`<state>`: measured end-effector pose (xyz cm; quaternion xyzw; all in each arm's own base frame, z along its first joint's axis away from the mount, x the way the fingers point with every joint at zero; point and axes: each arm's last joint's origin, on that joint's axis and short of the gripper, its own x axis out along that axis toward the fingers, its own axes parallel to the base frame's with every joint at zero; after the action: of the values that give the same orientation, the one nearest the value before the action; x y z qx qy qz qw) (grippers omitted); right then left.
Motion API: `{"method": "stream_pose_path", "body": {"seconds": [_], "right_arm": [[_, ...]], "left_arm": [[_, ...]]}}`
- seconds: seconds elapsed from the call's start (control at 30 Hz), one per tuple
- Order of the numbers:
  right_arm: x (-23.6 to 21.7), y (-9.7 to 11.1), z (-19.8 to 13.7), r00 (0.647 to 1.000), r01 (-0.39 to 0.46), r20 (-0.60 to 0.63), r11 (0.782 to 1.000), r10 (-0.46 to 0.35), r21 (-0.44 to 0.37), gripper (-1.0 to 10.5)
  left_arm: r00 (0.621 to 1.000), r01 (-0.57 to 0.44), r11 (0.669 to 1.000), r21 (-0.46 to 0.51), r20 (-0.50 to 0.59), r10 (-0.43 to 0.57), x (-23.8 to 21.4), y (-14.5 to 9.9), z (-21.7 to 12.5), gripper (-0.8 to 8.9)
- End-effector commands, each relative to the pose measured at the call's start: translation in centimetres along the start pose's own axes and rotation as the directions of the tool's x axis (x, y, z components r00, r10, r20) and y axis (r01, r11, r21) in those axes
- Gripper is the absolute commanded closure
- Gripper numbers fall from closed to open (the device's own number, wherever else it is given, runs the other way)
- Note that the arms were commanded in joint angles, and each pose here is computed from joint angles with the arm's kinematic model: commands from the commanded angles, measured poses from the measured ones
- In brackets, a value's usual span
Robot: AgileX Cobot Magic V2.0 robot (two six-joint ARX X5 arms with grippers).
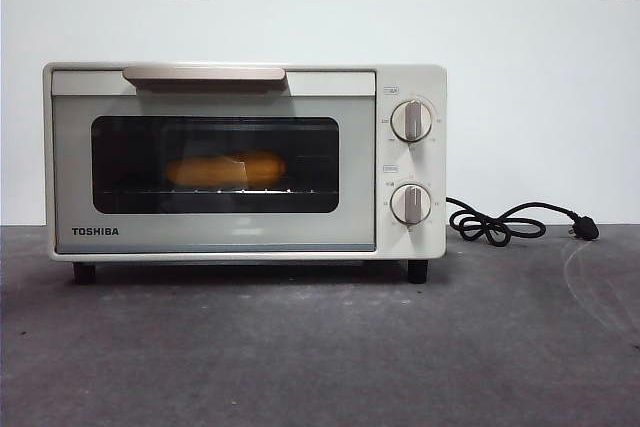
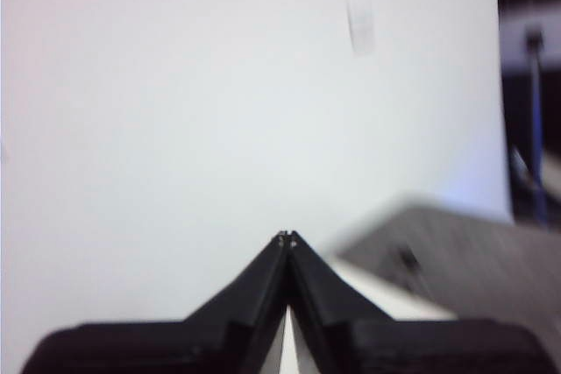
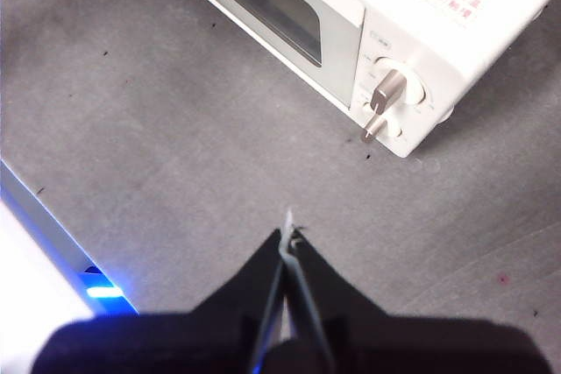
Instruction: Take the corn from the table,put the corn in the oven
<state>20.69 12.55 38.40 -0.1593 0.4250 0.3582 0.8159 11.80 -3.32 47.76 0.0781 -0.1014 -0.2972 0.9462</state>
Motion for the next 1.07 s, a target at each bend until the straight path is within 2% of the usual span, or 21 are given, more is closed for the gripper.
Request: {"method": "stream_pose_path", "body": {"seconds": [0.03,0.13,0.27,0.6,0.67,0.77,1.07], "right_arm": [[-0.1,0.0,0.1,1.0,0.002,0.009,1.0,-0.002,-0.007,9.6],[-0.1,0.0,0.1,1.0,0.002,0.009,1.0,-0.002,-0.007,9.6],[-0.1,0.0,0.1,1.0,0.002,0.009,1.0,-0.002,-0.007,9.6],[-0.1,0.0,0.1,1.0,0.002,0.009,1.0,-0.002,-0.007,9.6],[-0.1,0.0,0.1,1.0,0.002,0.009,1.0,-0.002,-0.007,9.6],[-0.1,0.0,0.1,1.0,0.002,0.009,1.0,-0.002,-0.007,9.5],[-0.1,0.0,0.1,1.0,0.002,0.009,1.0,-0.002,-0.007,9.5]], "left_arm": [[0.994,-0.038,0.999,0.03,0.099,0.035,-0.8,-0.1,-0.2,8.17],[0.978,-0.078,0.994,0.073,0.199,0.062,-1.6,-0.4,-1.3,8.17],[0.959,-0.118,0.987,0.11,0.272,0.085,-2.6,-1.1,-4.6,8.17],[0.967,-0.172,0.98,0.098,0.206,0.149,-4.7,-3.0,-16.0,8.17],[0.962,-0.208,0.974,0.091,0.198,0.187,-5.2,-3.4,-18.0,8.17],[0.947,-0.274,0.959,0.075,0.197,0.255,-5.9,-3.9,-20.4,8.17],[0.94,-0.304,0.95,0.064,0.18,0.289,-7.2,-5.2,-25.3,8.17]]}}
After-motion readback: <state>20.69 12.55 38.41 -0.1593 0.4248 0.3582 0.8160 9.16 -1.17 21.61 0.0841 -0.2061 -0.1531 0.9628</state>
